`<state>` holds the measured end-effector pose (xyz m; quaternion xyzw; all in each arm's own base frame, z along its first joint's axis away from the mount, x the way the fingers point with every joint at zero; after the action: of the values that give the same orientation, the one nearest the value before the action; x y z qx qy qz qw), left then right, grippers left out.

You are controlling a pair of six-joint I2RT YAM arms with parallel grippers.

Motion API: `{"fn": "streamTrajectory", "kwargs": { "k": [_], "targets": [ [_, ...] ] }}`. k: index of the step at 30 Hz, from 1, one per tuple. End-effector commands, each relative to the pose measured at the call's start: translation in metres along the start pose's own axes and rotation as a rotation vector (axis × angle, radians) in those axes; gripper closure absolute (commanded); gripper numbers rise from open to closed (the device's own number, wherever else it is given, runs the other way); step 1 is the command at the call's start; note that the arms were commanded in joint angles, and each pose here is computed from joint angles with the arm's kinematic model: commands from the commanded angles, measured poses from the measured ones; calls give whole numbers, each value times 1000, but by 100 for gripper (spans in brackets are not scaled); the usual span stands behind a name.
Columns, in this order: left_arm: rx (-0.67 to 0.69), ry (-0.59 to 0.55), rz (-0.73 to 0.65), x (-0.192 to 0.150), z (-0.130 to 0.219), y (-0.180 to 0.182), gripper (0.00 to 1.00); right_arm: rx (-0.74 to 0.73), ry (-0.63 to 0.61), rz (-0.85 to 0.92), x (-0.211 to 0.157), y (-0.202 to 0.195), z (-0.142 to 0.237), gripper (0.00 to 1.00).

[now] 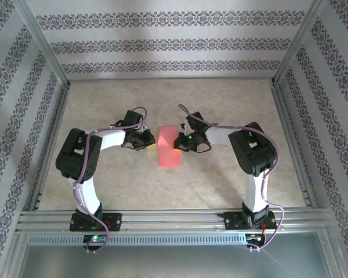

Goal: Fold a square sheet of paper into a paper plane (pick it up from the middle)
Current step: First fold the square sheet of paper in half at the center of the table.

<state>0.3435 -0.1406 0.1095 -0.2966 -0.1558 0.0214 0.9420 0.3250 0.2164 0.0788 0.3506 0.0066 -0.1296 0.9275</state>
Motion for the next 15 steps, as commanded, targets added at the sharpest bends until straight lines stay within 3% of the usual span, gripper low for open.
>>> {"fn": "streamTrajectory", "kwargs": {
  "k": [1, 5, 15],
  "targets": [
    [-138, -92, -56, 13, 15, -26, 88, -476, 52, -177, -25, -100, -28, 93],
    [-239, -99, -83, 17, 3, -43, 87, -477, 50, -177, -25, -100, -29, 93],
    [-229, -27, -26, 18, -32, -30, 87, -480, 57, -182, -26, -103, -29, 93]
  ]
}}
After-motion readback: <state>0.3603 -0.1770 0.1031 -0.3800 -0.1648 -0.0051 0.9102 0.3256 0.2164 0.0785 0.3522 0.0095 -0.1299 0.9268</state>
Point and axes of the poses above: each hand's point on the last joint's axis, 136 mm out from that joint toward the fingers, its own z axis back along the fingers, its own y axis along the line the jaws close on, x = y × z, the point moved 10 cm from there along z, back along the fingers, and after that the axes turned 13 degrees about -z, right-handed, at the moved point
